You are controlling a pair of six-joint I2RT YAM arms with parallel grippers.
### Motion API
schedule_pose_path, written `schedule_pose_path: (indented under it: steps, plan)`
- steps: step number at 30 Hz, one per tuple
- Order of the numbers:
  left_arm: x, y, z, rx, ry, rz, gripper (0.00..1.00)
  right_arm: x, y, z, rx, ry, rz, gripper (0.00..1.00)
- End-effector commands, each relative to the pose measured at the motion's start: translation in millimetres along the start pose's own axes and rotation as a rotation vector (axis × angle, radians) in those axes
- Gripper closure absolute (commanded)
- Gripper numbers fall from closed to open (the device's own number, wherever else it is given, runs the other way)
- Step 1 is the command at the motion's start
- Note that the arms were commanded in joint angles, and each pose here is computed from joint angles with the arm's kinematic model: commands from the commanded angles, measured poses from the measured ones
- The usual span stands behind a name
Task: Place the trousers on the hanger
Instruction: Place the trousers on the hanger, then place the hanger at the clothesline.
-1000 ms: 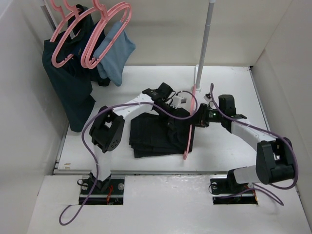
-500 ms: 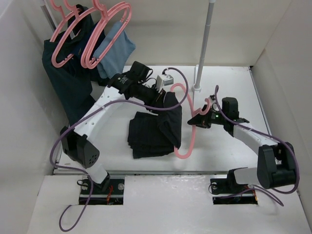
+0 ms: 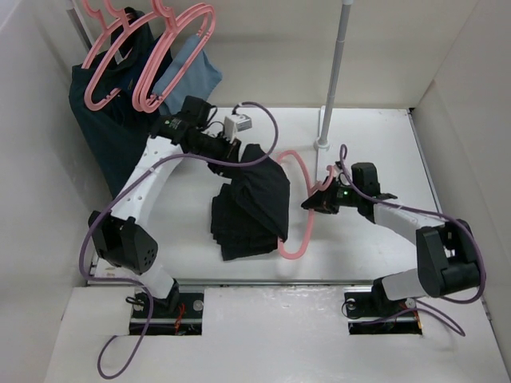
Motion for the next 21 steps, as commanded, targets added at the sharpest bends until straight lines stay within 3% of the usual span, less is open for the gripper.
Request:
schedule_pose_path:
  steps: [1,6,11,12,13,14,17,21]
  plan:
    - [37,-21,29,-0.046,0.148,-0.017,1.0,19,5,-16,0.021,-0.059,-0.088,1.0]
    - [38,-95,81,-0.079,0.317,0.147,1.0,39,20,-4,0.074,-0.126,-0.137,1.0]
    - [-4,-154,91,-0.144,0.328,0.269,0.98,40,42,52,0.196,-0.113,-0.149,1.0]
    - [-11,-159,91,-0.152,0.333,0.284,0.9,41,43,59,0.18,-0.117,-0.145,1.0]
    - [-15,-169,94,-0.152,0.346,0.31,0.69,42,48,66,0.18,-0.129,-0.162,1.0]
    - [-17,-169,98,-0.159,0.359,0.305,0.59,49,58,85,0.201,-0.111,-0.197,1.0]
    - [-13,-169,98,-0.168,0.355,0.296,0.4,57,64,109,0.206,-0.141,-0.226,1.0]
    - [18,-122,82,-0.29,0.336,0.158,0.31,60,64,156,0.246,-0.124,-0.255,1.0]
Point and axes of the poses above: each gripper's point midway between its finger pads, its own x axis back along the fingers, its own z axis along the line the jaws close on, y = z × x, the point moved 2 cm from there along x, back along the fingers, and after that the axes turned 6 degrees about x, right-handed, at the moved point
